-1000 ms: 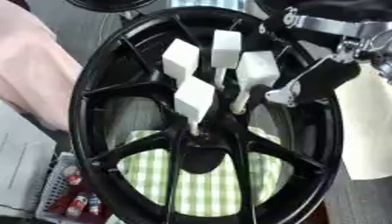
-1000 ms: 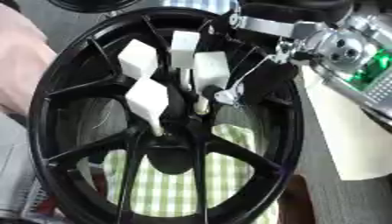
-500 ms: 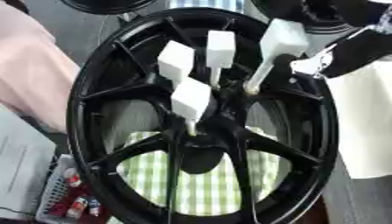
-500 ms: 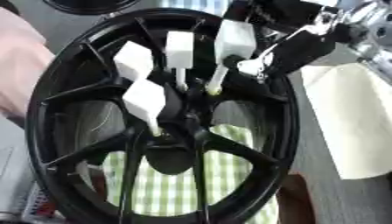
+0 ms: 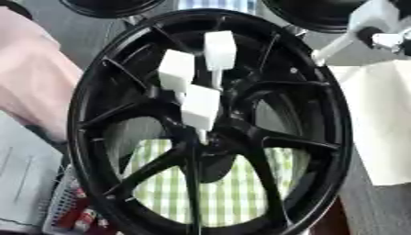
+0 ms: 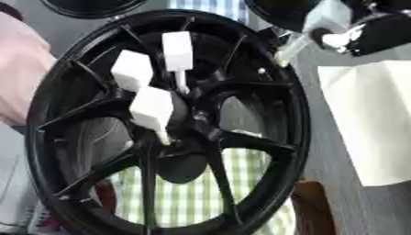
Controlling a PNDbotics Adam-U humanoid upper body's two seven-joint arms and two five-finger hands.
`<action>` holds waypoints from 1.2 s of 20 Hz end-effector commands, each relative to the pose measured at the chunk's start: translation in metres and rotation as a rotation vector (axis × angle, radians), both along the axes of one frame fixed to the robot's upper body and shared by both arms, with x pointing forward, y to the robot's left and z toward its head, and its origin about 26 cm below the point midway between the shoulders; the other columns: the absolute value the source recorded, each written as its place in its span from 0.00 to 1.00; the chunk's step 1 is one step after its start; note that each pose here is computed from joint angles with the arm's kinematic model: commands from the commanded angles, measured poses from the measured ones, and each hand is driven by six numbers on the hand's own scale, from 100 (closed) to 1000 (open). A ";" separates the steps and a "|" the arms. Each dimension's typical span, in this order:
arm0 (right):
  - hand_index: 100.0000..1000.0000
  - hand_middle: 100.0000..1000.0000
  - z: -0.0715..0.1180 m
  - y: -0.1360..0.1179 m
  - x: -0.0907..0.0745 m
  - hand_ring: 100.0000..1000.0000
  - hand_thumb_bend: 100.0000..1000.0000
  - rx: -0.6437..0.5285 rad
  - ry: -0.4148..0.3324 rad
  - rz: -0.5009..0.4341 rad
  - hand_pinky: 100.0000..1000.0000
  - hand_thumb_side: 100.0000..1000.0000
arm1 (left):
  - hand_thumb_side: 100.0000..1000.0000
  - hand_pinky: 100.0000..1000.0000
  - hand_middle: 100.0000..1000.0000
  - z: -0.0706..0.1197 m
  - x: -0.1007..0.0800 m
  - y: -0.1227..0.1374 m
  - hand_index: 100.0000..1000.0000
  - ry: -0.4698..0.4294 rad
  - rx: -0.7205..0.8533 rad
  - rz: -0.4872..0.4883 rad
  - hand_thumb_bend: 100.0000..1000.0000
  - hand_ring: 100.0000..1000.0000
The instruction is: Pull the pin out of the wheel hub.
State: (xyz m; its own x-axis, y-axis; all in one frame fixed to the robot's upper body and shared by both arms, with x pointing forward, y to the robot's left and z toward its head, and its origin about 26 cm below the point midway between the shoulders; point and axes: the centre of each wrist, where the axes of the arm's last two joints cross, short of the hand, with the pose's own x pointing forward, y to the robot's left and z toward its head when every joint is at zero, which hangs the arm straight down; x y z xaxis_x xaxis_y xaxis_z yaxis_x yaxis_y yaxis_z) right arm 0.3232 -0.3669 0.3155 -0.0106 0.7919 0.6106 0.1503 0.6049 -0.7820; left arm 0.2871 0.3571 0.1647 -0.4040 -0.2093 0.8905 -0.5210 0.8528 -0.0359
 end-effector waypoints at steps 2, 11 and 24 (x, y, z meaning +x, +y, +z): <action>0.52 0.33 -0.012 -0.049 0.000 0.58 0.13 0.039 -0.033 -0.262 0.73 0.00 | 0.70 0.72 0.68 0.008 -0.003 0.003 0.65 -0.025 0.018 0.018 0.26 0.74; 0.56 0.38 -0.079 -0.143 -0.024 0.61 0.25 0.200 -0.066 -0.574 0.74 0.00 | 0.70 0.72 0.68 0.010 -0.003 0.002 0.65 -0.031 0.020 0.011 0.26 0.74; 0.77 0.69 -0.087 -0.185 -0.074 0.81 0.16 0.371 -0.364 -0.751 0.80 0.77 | 0.70 0.72 0.68 0.014 0.001 -0.003 0.65 -0.040 0.022 -0.020 0.27 0.74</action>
